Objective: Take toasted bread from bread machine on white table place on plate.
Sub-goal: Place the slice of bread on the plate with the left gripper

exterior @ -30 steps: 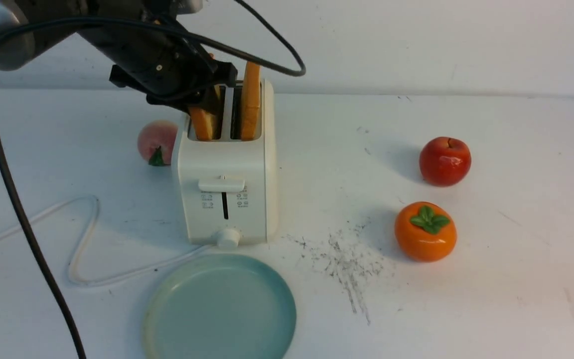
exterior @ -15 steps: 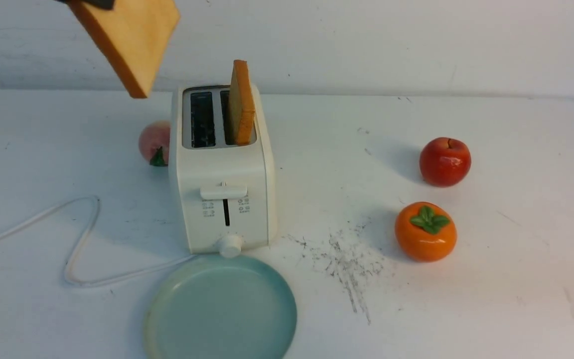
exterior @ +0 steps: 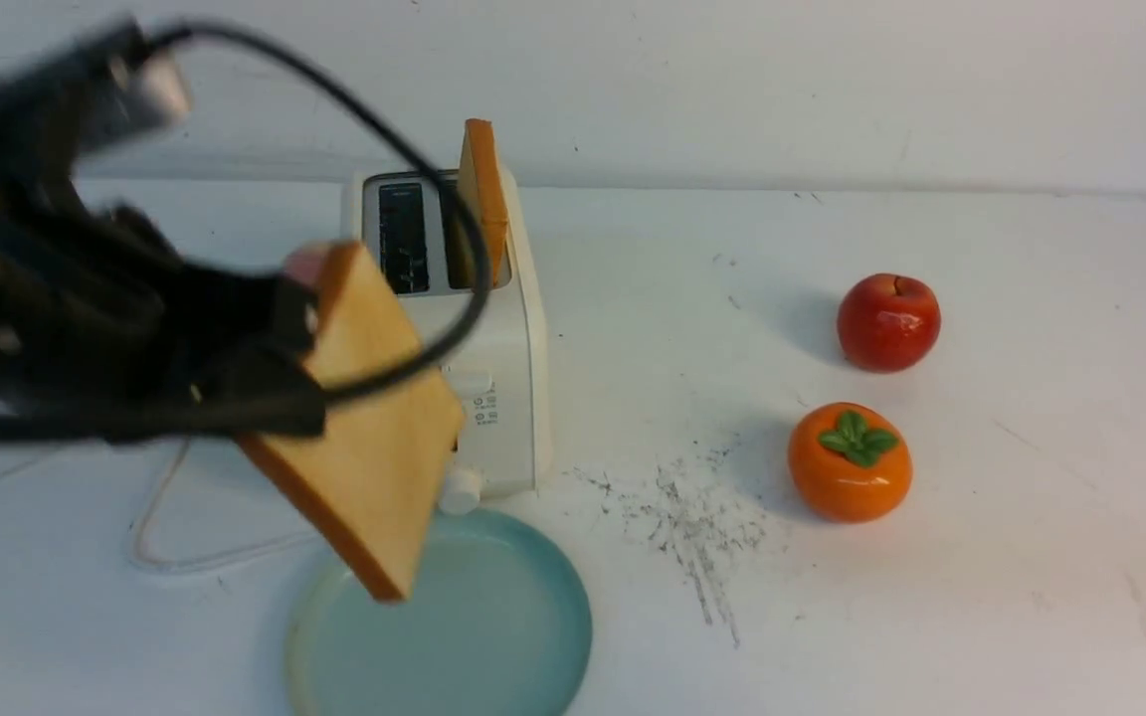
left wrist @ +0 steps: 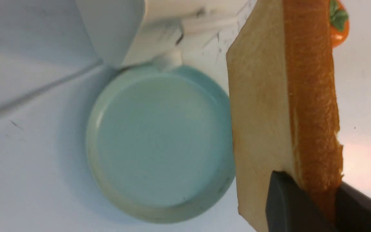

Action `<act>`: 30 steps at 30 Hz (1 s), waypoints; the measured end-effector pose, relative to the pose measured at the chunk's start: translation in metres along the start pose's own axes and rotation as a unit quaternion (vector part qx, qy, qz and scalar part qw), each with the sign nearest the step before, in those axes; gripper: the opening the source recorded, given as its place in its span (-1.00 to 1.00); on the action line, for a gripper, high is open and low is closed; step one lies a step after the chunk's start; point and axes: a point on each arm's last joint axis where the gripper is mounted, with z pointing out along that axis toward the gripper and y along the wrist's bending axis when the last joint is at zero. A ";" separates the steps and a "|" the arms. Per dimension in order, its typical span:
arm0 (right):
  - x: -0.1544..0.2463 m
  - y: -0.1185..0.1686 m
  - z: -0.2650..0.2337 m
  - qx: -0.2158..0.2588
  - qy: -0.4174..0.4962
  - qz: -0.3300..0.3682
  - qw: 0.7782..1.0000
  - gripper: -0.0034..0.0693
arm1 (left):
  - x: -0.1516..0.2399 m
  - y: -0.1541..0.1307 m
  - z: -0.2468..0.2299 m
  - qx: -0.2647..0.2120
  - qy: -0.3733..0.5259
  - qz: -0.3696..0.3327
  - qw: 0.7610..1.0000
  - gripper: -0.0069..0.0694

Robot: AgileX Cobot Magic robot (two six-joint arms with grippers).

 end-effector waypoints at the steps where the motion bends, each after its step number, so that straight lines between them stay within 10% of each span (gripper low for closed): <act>1: 0.000 0.000 0.000 -0.001 0.000 0.001 1.000 -0.77 | 0.010 0.008 0.013 0.004 0.008 -0.010 1.000 -0.64; 10: 0.000 0.001 0.000 -0.005 -0.001 0.003 1.000 -0.74 | 0.042 0.036 0.067 0.060 -0.040 -0.051 0.996 -0.64; 22: 0.000 0.001 0.000 -0.005 -0.001 0.003 1.000 -0.69 | 0.050 0.064 0.119 0.021 0.016 -0.057 0.998 -0.62; 30: 0.001 0.001 0.000 -0.005 0.003 0.002 1.000 -0.67 | 0.053 0.068 0.125 0.014 0.031 -0.054 0.998 -0.03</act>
